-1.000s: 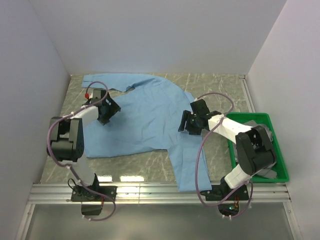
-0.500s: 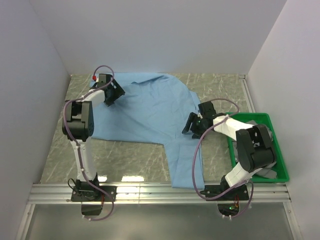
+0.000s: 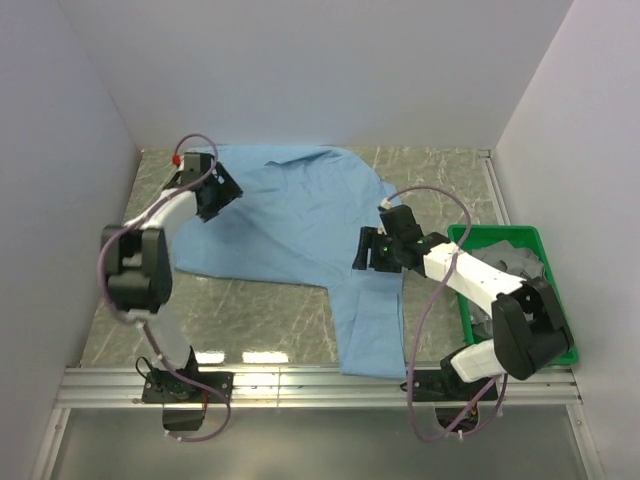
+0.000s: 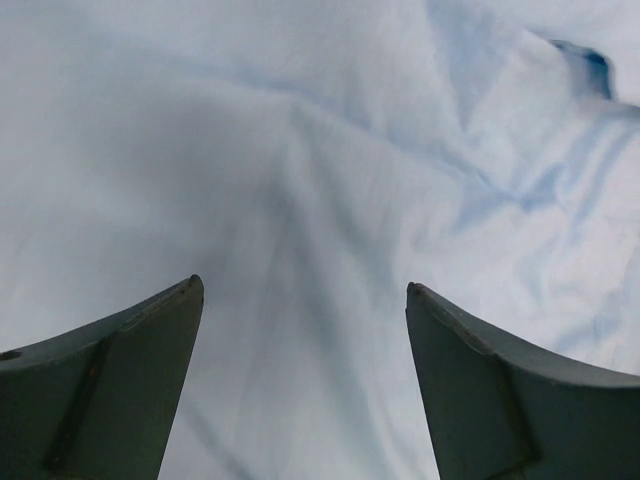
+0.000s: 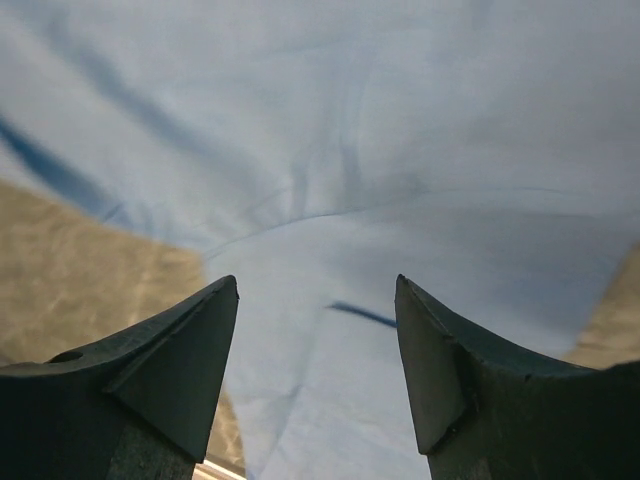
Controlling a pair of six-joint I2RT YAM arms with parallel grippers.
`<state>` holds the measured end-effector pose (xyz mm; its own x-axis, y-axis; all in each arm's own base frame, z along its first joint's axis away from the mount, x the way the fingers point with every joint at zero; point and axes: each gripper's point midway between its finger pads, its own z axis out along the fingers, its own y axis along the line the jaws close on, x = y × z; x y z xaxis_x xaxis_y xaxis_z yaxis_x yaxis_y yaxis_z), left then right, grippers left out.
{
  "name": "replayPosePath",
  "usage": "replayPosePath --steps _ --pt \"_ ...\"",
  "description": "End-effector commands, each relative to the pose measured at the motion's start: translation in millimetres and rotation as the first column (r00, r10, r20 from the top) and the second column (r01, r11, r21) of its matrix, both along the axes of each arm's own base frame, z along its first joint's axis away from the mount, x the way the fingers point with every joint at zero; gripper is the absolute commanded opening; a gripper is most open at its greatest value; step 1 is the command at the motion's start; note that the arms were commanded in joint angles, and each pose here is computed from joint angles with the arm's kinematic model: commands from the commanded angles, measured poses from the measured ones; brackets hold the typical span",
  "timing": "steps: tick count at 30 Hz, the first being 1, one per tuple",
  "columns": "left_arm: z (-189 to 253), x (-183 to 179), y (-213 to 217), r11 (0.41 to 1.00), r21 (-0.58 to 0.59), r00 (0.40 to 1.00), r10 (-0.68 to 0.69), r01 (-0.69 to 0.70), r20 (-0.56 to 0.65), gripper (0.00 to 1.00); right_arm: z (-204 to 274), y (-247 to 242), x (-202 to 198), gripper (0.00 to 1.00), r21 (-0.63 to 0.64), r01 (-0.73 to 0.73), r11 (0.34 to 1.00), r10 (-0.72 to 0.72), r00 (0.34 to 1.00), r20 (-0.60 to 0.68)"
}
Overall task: Fold and stack the long sleeve shirts
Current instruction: Flatten the shirt out
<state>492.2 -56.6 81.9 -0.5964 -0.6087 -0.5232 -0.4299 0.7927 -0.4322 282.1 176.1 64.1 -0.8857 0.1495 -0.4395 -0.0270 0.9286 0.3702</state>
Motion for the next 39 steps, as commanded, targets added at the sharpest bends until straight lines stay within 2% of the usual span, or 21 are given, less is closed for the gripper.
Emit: replayPosePath --steps 1,3,7,12,23,31,39 --pt "49.7 -40.2 25.1 0.988 0.041 0.987 0.143 -0.146 0.068 0.88 46.2 24.6 17.2 0.72 0.002 -0.105 0.995 0.102 0.976 0.193" --pt "40.1 -70.4 38.5 0.975 0.081 0.979 0.203 -0.205 0.030 0.88 58.3 36.5 13.5 0.73 -0.012 -0.160 0.987 0.158 0.957 0.245" --pt "19.7 -100.1 56.2 0.952 0.167 0.964 0.265 -0.257 -0.032 0.86 67.2 47.1 3.5 0.79 -0.024 -0.235 0.972 0.231 0.926 0.300" --pt "-2.1 -97.3 57.8 0.945 0.200 0.952 0.284 -0.258 -0.114 0.84 63.5 48.3 -6.4 0.85 -0.058 -0.276 0.959 0.280 0.906 0.316" --pt "-44.7 -85.1 55.8 0.925 0.301 0.910 0.317 -0.233 -0.268 0.79 67.6 50.6 -14.5 0.85 -0.064 -0.279 0.958 0.283 0.889 0.361" --pt "-50.8 -105.6 57.2 0.907 0.370 0.884 0.332 -0.202 -0.330 0.67 70.4 47.6 -13.8 0.85 -0.068 -0.261 0.963 0.267 0.888 0.375" --pt "-52.0 -130.5 62.8 0.897 0.402 0.867 0.340 -0.184 -0.364 0.62 71.0 47.8 -14.7 0.85 -0.062 -0.262 0.963 0.265 0.887 0.377"
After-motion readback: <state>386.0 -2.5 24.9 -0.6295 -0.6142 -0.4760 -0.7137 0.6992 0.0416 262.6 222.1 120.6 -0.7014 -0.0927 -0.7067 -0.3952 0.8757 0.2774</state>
